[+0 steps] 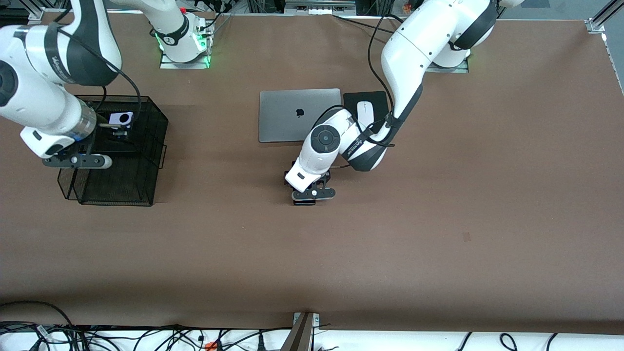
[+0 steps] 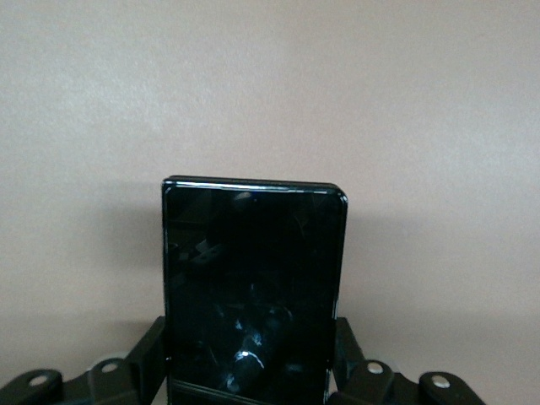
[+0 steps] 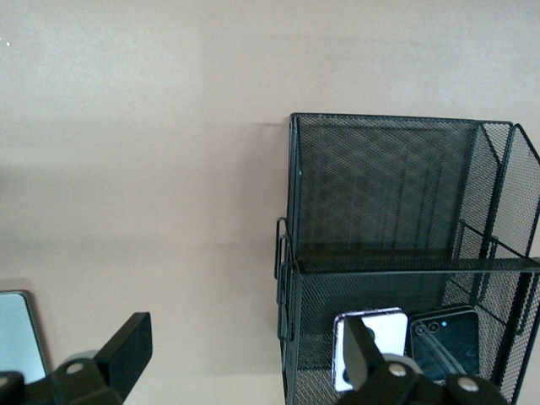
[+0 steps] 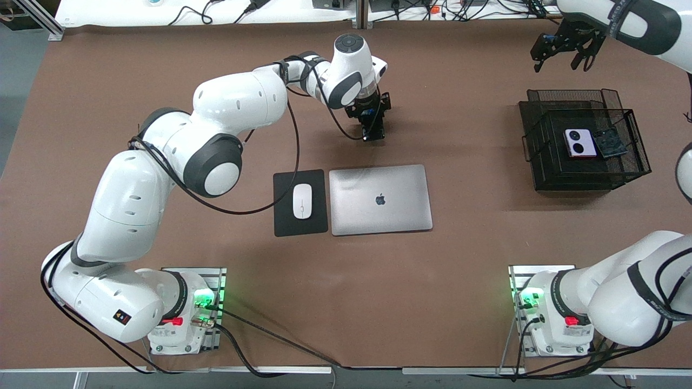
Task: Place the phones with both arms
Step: 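Drop the white phone in the organizer while the left gripper lowers the slab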
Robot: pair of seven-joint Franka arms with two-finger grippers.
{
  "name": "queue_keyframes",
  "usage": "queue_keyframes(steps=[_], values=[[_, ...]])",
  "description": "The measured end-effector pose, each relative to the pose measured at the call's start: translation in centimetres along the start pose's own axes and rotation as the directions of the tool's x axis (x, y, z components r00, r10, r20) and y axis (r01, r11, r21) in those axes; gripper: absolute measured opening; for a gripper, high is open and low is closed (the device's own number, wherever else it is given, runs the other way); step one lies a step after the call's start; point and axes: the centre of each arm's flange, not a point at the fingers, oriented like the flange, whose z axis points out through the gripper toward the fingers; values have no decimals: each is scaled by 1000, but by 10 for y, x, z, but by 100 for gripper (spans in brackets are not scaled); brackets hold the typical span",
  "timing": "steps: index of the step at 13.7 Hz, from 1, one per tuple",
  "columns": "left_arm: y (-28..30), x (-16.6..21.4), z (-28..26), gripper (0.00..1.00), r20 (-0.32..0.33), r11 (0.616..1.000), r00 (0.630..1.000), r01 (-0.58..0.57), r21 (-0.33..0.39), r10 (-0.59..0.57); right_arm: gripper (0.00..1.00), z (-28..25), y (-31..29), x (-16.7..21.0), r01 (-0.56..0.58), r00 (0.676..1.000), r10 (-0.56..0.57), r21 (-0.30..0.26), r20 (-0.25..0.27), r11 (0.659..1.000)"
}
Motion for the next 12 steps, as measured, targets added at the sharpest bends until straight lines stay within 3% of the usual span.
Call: queue_keyframes(steps=[5,8,12], values=[[-1,14,8,79,-26,1000,1000,13,-4,-13,100,-2,-5,7,-8,1000,8,11,-3,1000],[2,19,2,100,-42,1000,999,19,-15,-19,100,-2,-4,7,-10,1000,10,11,0,1000],[-14,60,-43,100,-98,998,993,64,-16,-66,100,8,2,11,-25,1000,25,-4,18,1000]])
